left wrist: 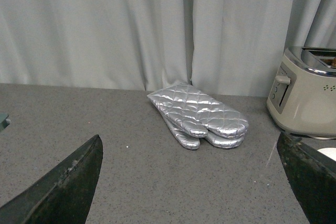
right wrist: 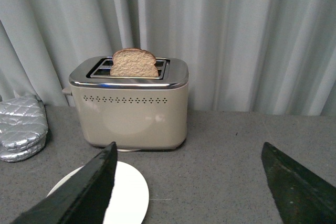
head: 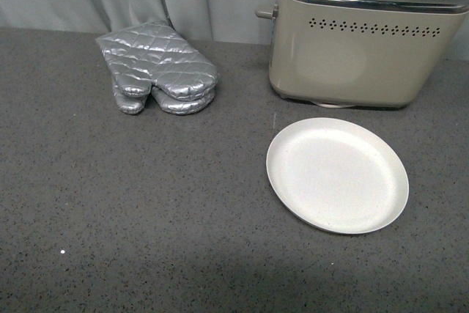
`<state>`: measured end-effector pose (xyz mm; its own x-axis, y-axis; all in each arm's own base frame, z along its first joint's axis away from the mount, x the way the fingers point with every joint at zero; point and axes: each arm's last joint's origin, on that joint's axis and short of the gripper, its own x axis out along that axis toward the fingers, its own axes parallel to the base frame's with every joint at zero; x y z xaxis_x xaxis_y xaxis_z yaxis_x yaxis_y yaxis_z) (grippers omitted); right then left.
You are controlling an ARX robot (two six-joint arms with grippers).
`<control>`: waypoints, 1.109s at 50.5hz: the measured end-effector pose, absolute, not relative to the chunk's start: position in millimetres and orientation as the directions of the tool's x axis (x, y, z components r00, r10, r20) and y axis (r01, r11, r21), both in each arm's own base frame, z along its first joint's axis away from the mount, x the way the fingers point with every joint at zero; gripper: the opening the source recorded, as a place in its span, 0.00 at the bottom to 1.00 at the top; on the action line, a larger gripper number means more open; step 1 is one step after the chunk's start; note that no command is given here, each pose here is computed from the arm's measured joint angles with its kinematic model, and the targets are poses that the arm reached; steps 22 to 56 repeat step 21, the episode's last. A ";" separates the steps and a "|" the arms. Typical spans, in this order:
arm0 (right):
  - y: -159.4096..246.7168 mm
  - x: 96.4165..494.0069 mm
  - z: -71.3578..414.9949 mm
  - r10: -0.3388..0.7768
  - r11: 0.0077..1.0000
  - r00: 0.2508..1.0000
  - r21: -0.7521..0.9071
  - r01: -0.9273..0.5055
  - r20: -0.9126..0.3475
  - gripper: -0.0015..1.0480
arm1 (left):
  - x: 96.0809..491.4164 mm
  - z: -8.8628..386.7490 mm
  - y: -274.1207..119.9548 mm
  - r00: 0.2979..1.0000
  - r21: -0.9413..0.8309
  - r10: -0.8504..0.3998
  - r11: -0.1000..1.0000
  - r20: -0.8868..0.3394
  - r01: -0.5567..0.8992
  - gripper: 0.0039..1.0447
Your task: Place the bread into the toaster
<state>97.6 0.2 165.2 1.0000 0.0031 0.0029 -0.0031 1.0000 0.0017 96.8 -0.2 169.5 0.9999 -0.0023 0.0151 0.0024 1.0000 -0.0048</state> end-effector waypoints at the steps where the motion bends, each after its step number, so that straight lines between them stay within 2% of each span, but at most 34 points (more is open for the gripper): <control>1: 0.2 97.6 165.2 0.003 1.000 1.000 0.002 -0.003 0.003 0.80 | 96.8 169.5 -0.2 1.000 -0.005 -0.002 1.000 0.015 0.002 0.94; 4: 0.2 97.6 165.2 0.003 1.000 1.000 0.003 -0.003 0.003 0.92 | 96.8 169.5 -0.2 1.000 -0.005 -0.002 1.000 0.015 0.002 0.94; 8: 0.2 97.6 165.2 0.003 1.000 1.000 0.002 -0.003 0.003 0.90 | 96.8 169.5 -0.2 1.000 -0.005 -0.002 1.000 0.015 0.002 0.94; 56: 0.2 97.6 165.2 0.003 1.000 1.000 0.002 -0.003 0.003 0.91 | 96.8 169.5 -0.2 1.000 -0.005 -0.002 1.000 0.015 0.002 0.94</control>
